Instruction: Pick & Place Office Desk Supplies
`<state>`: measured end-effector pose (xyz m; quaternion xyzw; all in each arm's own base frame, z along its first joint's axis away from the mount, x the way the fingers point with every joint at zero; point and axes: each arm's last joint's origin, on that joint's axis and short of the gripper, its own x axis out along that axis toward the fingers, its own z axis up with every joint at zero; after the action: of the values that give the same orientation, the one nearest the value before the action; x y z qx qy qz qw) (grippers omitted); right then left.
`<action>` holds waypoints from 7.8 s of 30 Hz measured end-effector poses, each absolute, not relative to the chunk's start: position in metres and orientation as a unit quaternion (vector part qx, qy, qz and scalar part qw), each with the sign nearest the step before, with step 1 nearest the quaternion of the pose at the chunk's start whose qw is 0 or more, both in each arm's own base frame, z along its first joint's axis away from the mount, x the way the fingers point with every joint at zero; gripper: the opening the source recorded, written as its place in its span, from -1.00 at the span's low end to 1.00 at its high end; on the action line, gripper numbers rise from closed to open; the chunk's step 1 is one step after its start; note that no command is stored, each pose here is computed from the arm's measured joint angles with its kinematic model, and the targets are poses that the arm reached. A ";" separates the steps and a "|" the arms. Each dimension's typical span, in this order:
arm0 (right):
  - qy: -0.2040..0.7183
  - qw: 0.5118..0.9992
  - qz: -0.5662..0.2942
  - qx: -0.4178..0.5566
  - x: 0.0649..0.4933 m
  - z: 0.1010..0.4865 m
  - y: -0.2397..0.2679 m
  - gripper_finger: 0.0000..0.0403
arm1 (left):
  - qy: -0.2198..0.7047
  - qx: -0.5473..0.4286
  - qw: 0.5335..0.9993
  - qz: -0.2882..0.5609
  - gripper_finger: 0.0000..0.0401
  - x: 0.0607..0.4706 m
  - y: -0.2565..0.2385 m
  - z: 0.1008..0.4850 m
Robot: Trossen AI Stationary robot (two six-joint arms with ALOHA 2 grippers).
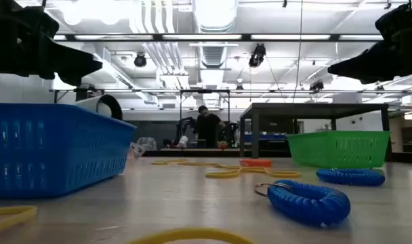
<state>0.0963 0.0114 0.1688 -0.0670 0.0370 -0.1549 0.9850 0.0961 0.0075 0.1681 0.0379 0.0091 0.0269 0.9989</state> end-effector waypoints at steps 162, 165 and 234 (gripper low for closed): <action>0.378 0.907 0.109 -0.151 0.370 0.318 -0.039 -0.55 | 0.009 0.038 0.999 0.027 0.06 0.096 0.008 0.168; 0.369 0.898 0.134 -0.196 0.374 0.317 -0.039 -0.55 | 0.009 0.038 0.999 0.027 0.06 0.096 0.007 0.168; 0.536 0.826 0.109 -0.137 0.480 0.148 -0.147 -0.48 | 0.019 0.037 0.999 0.026 0.06 0.097 0.008 0.167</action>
<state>0.4798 -0.1470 0.1481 -0.1367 0.5357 0.1087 0.8261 0.0973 0.0076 0.1667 0.0373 0.0187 0.0265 0.9988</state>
